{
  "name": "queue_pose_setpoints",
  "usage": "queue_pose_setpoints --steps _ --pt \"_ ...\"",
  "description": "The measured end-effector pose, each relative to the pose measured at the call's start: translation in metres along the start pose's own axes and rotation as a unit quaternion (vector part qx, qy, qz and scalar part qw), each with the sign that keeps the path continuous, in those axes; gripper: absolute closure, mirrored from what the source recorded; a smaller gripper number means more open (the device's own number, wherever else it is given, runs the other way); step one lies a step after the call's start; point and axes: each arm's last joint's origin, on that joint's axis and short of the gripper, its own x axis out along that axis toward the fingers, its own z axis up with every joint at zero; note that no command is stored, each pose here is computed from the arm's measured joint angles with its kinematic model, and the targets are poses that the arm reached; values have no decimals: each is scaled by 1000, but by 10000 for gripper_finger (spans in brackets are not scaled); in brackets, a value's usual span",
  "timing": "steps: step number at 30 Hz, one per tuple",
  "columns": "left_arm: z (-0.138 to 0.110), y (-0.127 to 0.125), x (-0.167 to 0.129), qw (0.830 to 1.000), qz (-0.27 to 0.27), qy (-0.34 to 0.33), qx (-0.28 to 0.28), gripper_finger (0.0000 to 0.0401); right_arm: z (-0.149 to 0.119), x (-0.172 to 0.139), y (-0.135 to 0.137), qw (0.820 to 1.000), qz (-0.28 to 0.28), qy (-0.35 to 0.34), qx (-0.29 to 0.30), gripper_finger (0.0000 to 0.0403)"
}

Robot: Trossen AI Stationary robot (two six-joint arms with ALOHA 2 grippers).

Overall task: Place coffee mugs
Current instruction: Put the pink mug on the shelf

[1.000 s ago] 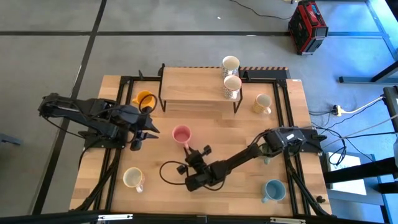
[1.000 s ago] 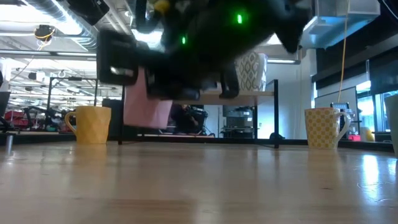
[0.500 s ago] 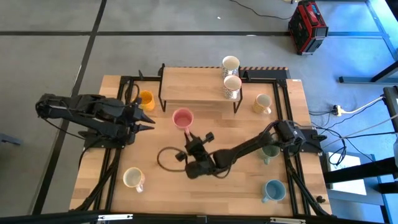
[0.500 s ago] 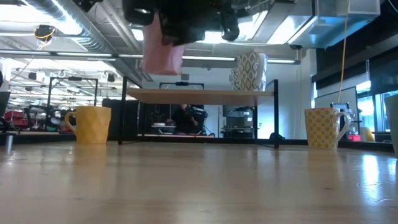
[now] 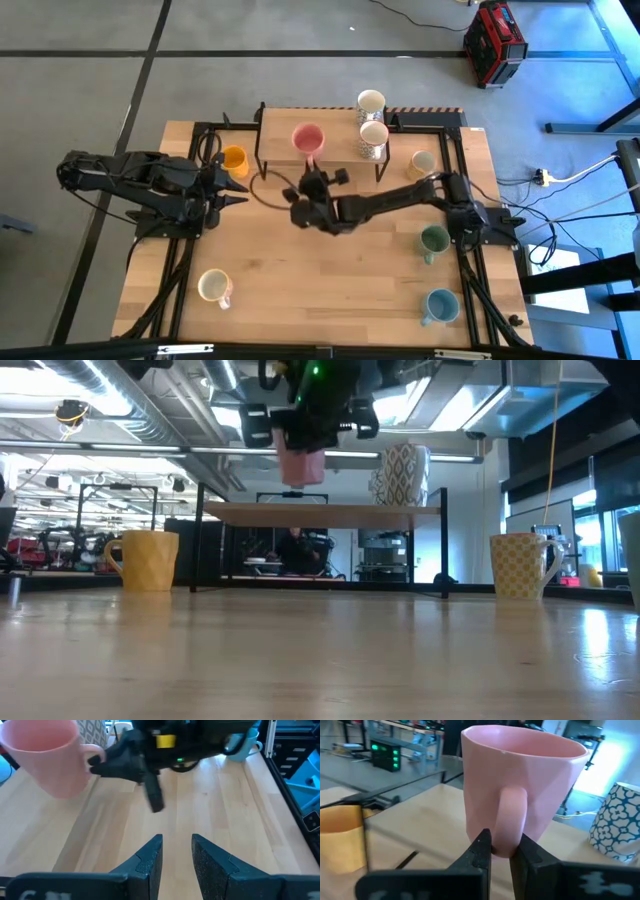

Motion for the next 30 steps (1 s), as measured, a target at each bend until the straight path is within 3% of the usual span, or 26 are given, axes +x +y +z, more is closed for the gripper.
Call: queue_pose_setpoints --steps 14,30 --pt "5 14 3 997 60 -15 40 303 5 56 -20 996 -85 0 14 379" --pt "5 16 3 997 63 -13 40 303 2 94 -38 994 -106 23 32 379"
